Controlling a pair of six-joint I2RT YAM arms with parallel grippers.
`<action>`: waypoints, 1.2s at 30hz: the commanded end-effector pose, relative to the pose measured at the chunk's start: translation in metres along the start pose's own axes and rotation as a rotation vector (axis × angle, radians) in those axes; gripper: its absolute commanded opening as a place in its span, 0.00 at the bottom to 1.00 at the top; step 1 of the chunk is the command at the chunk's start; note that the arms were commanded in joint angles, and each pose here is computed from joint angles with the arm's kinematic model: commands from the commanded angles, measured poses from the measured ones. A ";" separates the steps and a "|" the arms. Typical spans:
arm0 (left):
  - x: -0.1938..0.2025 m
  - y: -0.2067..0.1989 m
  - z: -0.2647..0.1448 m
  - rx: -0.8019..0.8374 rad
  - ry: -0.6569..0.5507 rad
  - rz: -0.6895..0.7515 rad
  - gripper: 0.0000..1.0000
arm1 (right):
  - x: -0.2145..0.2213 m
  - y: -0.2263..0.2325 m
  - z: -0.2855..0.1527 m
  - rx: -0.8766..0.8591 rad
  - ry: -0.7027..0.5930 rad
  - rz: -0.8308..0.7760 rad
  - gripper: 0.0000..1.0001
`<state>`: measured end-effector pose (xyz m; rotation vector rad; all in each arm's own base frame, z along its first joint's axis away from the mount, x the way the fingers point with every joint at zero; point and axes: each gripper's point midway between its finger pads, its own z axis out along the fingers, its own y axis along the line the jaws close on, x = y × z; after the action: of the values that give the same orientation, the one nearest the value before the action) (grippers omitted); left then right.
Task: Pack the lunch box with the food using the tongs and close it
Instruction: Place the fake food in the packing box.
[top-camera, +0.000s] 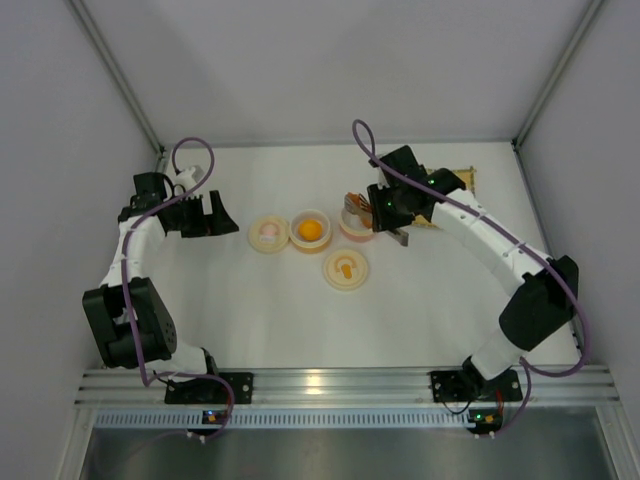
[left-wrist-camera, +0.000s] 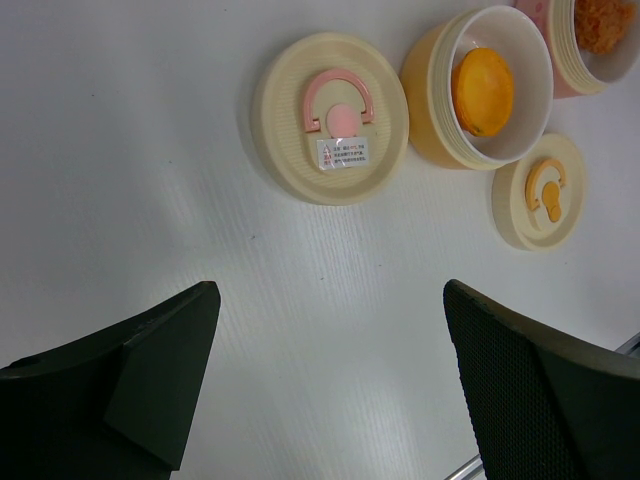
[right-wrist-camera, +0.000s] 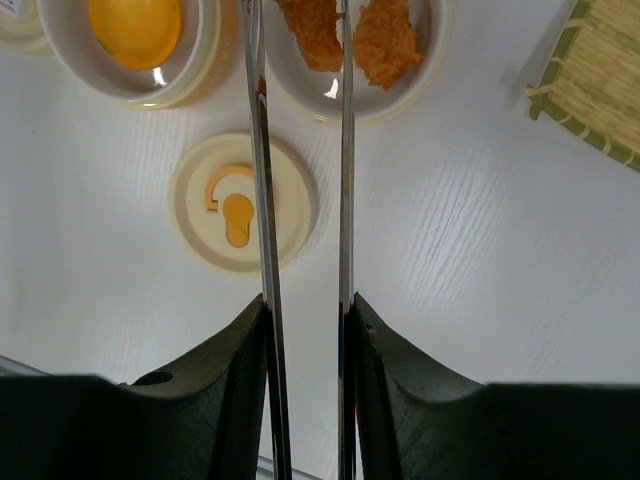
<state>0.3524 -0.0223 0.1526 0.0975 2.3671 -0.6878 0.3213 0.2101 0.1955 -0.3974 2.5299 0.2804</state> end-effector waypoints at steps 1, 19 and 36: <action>-0.015 -0.008 -0.009 0.018 -0.048 0.035 0.98 | 0.001 0.010 0.005 -0.001 -0.023 0.048 0.15; -0.013 -0.005 -0.008 0.012 -0.047 0.044 0.98 | 0.004 0.024 0.023 0.006 -0.025 0.115 0.20; -0.012 -0.004 -0.006 0.007 -0.044 0.050 0.98 | -0.007 0.023 0.034 0.031 -0.030 0.096 0.47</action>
<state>0.3524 -0.0221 0.1525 0.0981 2.3672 -0.6859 0.3164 0.2238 0.1451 -0.2618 2.6451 0.2251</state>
